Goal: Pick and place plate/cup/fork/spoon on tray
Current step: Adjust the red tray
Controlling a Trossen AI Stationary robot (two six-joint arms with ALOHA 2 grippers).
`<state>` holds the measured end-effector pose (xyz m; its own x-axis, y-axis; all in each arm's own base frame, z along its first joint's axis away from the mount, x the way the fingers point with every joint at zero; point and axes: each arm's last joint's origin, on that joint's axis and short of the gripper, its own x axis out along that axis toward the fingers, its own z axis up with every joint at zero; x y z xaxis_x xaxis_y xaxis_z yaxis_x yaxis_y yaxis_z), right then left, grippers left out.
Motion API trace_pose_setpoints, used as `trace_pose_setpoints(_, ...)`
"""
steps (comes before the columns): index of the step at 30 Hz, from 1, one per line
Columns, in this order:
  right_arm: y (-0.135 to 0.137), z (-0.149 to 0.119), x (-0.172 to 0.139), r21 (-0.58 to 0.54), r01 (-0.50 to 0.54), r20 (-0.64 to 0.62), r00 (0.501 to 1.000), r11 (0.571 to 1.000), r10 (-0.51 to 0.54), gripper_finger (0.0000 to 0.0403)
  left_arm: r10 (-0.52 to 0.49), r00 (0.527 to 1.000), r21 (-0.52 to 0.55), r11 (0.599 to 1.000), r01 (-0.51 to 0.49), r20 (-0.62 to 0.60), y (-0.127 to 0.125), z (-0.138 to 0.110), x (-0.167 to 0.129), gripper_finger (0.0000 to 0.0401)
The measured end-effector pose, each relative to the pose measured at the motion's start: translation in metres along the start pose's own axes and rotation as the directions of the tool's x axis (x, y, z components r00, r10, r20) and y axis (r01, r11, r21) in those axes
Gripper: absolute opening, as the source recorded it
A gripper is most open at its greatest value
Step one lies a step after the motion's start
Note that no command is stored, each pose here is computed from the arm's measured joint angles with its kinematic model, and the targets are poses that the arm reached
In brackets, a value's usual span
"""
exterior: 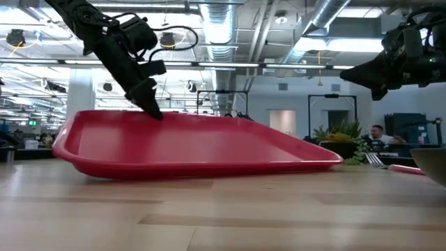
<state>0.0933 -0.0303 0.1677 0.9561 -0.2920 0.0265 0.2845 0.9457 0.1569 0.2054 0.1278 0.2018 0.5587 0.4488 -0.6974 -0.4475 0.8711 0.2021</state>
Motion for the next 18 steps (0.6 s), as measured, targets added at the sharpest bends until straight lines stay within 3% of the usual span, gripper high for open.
trace_pose_setpoints(8, 0.000, 0.000, 0.000, 0.000, 0.000, 0.000, 1.000, 1.000, 0.000, 0.0033, -0.042, 0.988, 0.173, 0.985, 0.015, 0.150, 0.002, 0.014, 0.005, 0.0028)
trace_pose_setpoints(18, 0.000, 0.000, 0.000, 0.000, 0.000, 0.000, 1.000, 1.000, 0.000, 0.0033, -0.197, 0.970, 0.278, 0.948, 0.153, 0.139, 0.005, 0.034, 0.047, 0.0028)
